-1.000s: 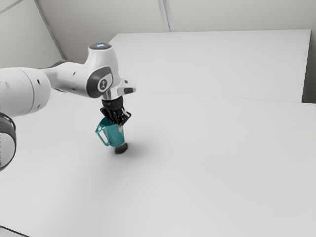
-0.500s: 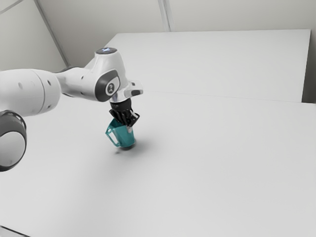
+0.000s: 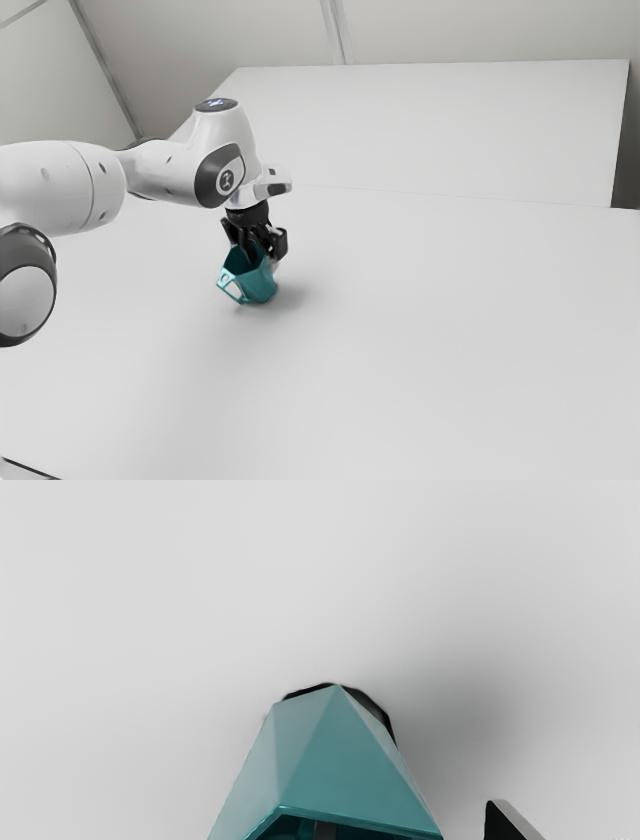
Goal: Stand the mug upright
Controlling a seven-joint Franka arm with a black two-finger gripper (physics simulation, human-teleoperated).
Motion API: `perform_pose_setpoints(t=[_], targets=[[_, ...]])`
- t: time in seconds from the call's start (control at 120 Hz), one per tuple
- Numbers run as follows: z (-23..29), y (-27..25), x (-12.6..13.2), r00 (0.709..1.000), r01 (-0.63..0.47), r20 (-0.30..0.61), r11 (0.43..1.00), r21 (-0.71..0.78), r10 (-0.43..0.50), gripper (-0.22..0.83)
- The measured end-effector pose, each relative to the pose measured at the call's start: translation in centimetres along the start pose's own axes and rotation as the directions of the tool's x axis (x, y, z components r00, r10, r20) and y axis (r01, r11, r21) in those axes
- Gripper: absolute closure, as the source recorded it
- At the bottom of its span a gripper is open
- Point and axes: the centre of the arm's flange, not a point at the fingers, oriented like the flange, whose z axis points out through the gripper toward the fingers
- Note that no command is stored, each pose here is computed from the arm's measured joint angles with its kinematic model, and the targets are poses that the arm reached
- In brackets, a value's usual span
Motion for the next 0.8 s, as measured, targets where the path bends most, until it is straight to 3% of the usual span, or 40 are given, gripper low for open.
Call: perform_pose_setpoints(t=[0.125, 0.283, 0.542, 0.8], targets=[[-0.4, 0.2, -0.1, 1.000, -0.012, -0.003, 1.000, 0.002, 0.012, 0.19], [-2.5, 0.6, -0.3, 0.999, -0.028, -0.034, 1.000, 0.004, 0.028, 0.09], [-11.9, -1.1, -1.1, 0.988, -0.021, -0.154, 0.999, 0.032, 0.026, 0.03], [-20.8, -2.3, -3.4, 0.984, -0.011, -0.178, 0.995, 0.098, 0.028, 0.01]])
